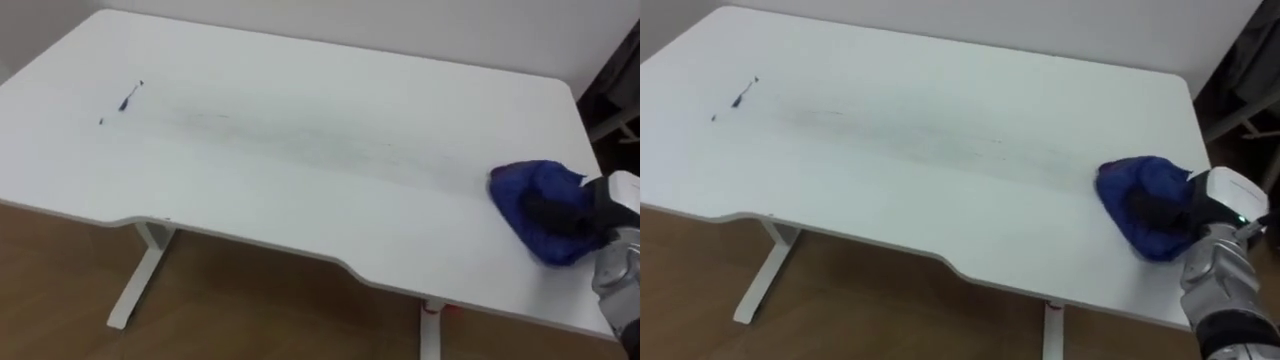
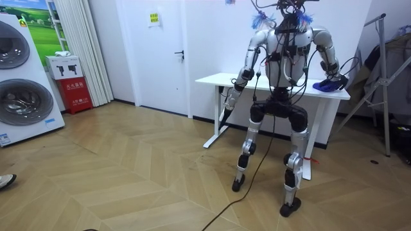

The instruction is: Wipe table

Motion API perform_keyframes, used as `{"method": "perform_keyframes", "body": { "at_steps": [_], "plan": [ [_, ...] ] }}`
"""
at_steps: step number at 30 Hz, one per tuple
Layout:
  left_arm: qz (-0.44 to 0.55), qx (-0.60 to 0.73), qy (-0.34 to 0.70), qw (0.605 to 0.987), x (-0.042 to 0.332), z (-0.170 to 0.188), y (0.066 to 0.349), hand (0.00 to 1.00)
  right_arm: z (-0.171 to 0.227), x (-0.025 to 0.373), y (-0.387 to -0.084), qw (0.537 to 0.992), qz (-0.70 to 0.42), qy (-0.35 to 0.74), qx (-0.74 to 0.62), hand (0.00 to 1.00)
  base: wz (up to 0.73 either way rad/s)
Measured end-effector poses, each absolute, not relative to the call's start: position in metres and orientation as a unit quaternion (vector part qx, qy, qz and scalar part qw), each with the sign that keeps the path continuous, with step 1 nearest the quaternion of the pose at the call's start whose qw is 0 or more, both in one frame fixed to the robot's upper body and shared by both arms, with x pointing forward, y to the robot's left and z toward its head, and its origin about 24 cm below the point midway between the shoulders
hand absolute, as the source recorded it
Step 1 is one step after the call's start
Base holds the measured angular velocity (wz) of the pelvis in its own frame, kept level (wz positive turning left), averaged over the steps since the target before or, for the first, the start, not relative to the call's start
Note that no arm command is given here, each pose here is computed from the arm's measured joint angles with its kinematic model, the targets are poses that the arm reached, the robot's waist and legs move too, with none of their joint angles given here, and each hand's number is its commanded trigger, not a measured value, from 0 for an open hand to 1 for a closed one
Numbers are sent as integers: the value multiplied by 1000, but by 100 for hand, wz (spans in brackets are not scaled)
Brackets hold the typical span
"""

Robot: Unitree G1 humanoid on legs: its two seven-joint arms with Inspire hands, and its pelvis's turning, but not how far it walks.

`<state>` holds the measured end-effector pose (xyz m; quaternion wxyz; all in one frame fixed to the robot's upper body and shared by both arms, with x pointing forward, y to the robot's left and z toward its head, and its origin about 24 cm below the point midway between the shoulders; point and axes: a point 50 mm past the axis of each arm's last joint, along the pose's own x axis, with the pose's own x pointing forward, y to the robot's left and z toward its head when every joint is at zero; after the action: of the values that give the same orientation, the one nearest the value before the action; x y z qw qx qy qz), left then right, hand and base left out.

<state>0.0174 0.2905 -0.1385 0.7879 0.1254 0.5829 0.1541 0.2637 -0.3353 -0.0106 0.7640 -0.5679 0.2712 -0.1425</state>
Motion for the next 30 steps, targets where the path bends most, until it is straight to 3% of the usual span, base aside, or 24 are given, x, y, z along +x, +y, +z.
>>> {"method": "perform_keyframes", "body": {
  "at_steps": [10,23,30],
  "plan": [
    [159,121,555,808,30,-134,291,0,15,282,-321,790,-150,193,-562,0,-3],
    [166,96,564,803,27,-139,287,0,35,287,-311,822,-173,120,-530,0,-4],
    [172,89,554,810,31,-139,287,0,59,282,-333,845,-276,77,-451,0,-2]
  ]
}}
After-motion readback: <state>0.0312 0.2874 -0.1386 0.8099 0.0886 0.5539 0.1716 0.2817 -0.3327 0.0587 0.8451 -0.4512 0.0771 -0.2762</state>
